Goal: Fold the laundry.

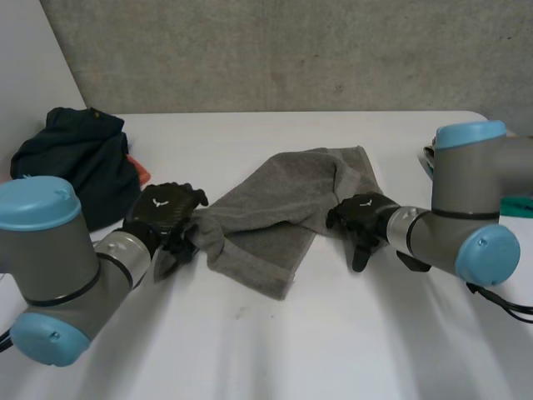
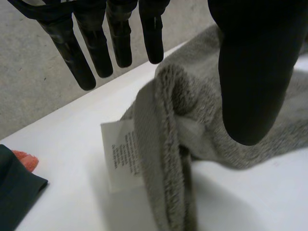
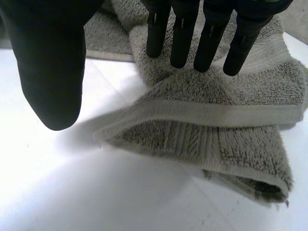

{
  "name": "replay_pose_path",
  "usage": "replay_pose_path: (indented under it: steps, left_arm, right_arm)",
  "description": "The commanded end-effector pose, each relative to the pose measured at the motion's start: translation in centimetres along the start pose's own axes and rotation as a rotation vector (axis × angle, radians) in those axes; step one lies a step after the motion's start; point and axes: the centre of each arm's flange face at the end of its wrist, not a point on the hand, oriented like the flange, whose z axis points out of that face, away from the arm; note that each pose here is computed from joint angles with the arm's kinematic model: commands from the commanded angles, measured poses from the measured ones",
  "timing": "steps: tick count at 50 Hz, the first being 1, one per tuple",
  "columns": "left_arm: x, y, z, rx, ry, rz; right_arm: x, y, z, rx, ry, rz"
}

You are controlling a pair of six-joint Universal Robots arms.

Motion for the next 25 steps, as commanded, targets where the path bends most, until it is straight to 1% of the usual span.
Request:
replay_pose_path:
  steps: [1, 7, 11, 12, 15, 16, 18, 22, 25]
  left_arm:
    - [0.1, 1.8, 1.7, -0.034, 0.005, 0.05]
    - [0.6, 1.1, 1.6, 0.028, 0.004, 0.064]
    - [0.7, -1.5, 0.4, 0.134, -0.003, 0.079]
    - [1.2, -2.4, -0.3, 0.171, 0.008, 0.088]
    - [2.7, -3.1, -1.0, 0.203, 0.054, 0.099]
    - [3.9, -3.3, -1.5, 0.214, 0.095, 0.107]
    - [5.2, -3.2, -1.8, 0.218, 0.141, 0.116]
    - [7.8, -1.5, -1.8, 0.18, 0.226, 0.146]
    - [10.0, 0.3, -0.9, 0.148, 0.284, 0.22]
  right_arm:
    - [-0.3, 1.2, 0.0, 0.022, 0.062, -0.1]
    - [-0.1, 1.9, 0.0, 0.025, 0.092, -0.153]
    - [-0.2, 1.8, -0.3, 0.039, 0.098, -0.156]
    - [-0.2, 1.4, -0.8, 0.051, 0.103, -0.161]
    - [-0.2, 0.5, -2.1, 0.077, 0.114, -0.169]
    - [-0.2, 0.3, -2.4, 0.082, 0.117, -0.17]
    - [-0.3, 0.2, -3.0, 0.091, 0.118, -0.173]
    - [-0.4, 0.6, -3.7, 0.097, 0.129, -0.172]
    - [0.3, 1.3, -4.1, 0.091, 0.15, -0.16]
